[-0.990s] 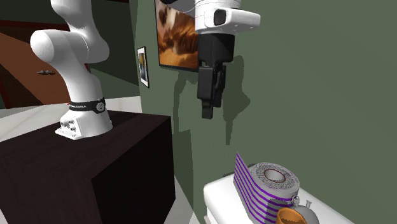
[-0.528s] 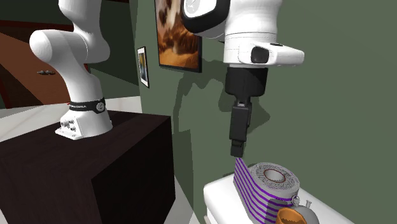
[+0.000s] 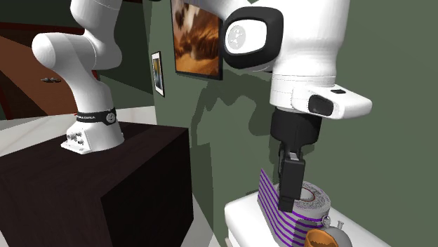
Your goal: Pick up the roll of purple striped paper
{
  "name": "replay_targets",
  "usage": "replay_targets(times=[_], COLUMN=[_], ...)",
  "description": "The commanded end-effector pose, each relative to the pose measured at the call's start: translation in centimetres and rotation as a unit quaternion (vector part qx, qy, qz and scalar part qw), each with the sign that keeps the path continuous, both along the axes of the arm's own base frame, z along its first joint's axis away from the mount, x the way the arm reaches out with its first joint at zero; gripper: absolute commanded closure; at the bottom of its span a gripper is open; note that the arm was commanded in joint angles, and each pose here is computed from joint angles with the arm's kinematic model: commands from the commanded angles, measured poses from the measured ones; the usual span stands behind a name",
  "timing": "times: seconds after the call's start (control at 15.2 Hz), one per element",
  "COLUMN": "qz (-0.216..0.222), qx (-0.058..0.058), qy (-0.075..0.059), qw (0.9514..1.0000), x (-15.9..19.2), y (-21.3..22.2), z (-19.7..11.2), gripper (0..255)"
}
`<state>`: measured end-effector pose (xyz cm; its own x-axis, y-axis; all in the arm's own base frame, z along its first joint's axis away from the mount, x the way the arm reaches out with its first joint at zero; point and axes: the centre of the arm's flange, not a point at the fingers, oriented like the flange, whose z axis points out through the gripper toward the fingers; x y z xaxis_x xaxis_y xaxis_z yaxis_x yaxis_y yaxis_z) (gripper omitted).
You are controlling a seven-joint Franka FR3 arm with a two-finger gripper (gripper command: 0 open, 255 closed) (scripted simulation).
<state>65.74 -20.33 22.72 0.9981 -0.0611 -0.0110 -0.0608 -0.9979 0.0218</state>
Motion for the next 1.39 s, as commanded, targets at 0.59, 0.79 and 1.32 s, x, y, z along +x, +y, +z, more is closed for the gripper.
replay_targets(times=[0.59, 0.79, 1.32], qz=[0.000, 0.000, 0.000], qx=[0.000, 0.000, 0.000], qy=[0.000, 0.000, 0.000], qw=[1.0000, 1.0000, 1.0000], x=[0.0, -0.1, 0.0], y=[-0.1, -0.2, -0.1], z=[-2.6, -2.6, 0.7], gripper=[255, 255, 255])
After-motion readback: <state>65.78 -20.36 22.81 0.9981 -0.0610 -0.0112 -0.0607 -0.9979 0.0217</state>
